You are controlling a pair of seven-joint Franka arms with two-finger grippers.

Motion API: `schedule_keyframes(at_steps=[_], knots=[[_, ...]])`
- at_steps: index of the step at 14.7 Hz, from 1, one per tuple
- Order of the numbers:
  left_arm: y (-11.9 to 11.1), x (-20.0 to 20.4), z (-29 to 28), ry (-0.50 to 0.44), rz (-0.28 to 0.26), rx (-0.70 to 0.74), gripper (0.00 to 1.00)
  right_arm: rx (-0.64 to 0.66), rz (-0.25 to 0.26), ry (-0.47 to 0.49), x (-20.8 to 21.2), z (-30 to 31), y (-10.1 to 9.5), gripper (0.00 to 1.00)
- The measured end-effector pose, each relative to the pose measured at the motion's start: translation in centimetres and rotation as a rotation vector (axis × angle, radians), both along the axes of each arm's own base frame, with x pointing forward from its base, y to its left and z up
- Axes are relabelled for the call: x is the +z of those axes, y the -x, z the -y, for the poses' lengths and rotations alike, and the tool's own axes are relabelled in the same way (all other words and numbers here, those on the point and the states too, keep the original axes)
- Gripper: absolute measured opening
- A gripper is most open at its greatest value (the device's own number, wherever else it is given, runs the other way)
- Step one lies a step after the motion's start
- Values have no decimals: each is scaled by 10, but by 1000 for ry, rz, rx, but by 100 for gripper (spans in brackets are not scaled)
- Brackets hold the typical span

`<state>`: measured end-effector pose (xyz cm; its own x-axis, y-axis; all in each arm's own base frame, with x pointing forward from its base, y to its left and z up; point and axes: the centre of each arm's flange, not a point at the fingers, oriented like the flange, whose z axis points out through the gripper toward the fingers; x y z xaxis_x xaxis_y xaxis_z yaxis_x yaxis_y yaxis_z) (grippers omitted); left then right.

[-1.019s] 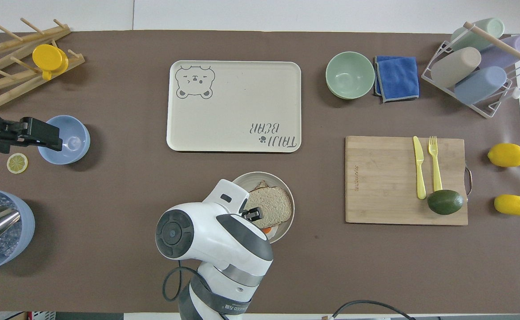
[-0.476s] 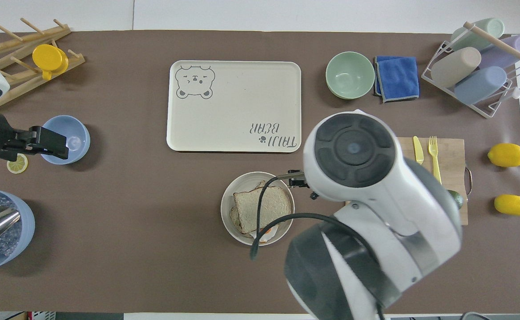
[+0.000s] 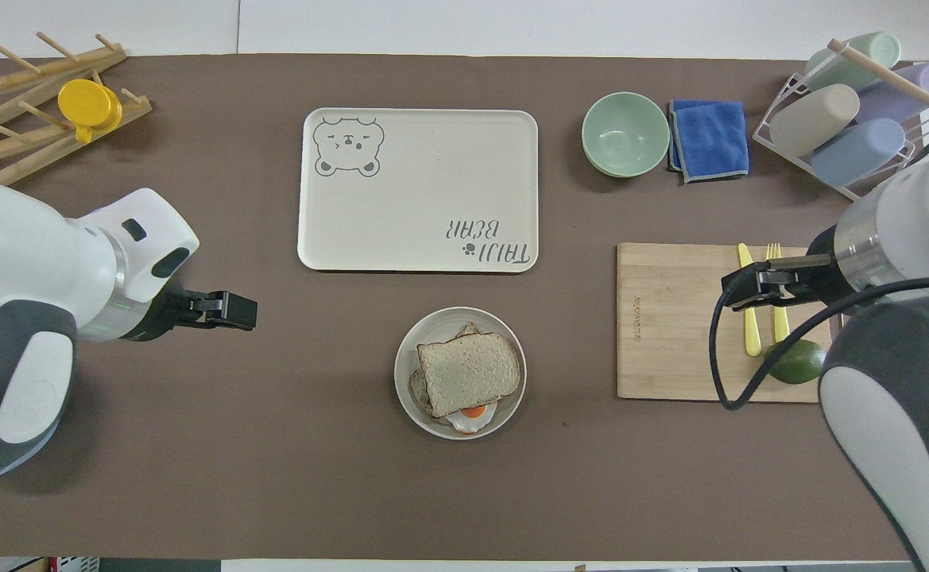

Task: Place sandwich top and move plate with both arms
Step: 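Retract the right gripper while the left gripper reaches the plate rim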

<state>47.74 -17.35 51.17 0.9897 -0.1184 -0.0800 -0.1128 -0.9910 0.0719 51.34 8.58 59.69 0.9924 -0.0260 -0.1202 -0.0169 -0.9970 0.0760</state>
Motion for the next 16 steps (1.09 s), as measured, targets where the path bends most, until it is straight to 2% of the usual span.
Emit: schedule_keyframes(at_steps=[4, 8, 10, 13, 14, 16], knots=[[29, -73, 59, 3, 36, 2, 100, -51, -17, 0, -1, 33, -4, 100], [38, -137, 105, 9, 46, 46, 100, -66, -30, -22, -5, 87, -12, 100], [46, -162, 123, 16, 57, 46, 99, -25, -32, -38, -1, 103, -12, 100], [59, -185, 134, 12, 52, 48, 96, 15, -35, -44, 2, 100, -10, 100], [61, -188, 136, 11, 50, 49, 90, 21, -33, -39, 2, 98, -11, 100], [62, -189, 137, 9, 48, 48, 87, 24, -30, -30, 3, 97, -13, 100]])
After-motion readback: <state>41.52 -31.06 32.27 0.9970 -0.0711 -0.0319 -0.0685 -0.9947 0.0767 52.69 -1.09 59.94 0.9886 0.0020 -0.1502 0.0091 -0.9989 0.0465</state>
